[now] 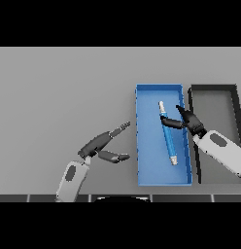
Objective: Pick up the blue pipe and place it into the blue bin.
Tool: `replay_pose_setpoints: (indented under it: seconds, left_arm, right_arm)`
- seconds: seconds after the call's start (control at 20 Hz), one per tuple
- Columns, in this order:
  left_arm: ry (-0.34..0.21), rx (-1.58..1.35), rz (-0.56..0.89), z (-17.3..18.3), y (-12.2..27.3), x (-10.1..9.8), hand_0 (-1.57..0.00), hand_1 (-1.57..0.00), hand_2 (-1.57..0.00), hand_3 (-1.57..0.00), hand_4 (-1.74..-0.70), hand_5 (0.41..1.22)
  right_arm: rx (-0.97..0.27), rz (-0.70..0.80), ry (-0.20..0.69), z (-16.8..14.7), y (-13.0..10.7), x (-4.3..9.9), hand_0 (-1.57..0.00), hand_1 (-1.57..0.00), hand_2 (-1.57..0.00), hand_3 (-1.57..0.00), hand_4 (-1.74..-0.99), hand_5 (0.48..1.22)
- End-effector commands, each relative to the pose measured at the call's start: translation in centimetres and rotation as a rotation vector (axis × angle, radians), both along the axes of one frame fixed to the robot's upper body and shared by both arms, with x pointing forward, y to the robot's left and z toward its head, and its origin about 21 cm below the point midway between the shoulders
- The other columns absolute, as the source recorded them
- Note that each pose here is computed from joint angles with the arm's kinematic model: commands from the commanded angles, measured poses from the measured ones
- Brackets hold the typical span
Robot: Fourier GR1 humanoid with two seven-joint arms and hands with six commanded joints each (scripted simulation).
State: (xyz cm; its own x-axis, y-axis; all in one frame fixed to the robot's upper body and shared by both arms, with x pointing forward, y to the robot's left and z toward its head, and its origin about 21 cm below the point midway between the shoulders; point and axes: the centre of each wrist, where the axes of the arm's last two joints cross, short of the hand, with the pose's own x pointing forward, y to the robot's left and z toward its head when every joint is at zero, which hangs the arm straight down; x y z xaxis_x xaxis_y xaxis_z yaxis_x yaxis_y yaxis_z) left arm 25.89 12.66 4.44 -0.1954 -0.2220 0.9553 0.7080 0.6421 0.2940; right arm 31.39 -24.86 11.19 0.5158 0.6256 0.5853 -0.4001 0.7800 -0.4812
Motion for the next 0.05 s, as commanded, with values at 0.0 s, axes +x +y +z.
replay_pose_setpoints:
  seconds: [0.0]
  left_arm:
    - [0.008, 0.005, -0.003, -0.37, -0.18, -0.27, 0.00, 0.00, 0.00, 0.00, -0.88, 0.431]
  right_arm:
    - [0.006, -0.006, -0.006, 0.39, -0.32, -0.03, -0.01, -0.01, -0.01, 0.00, -1.022, 0.643]
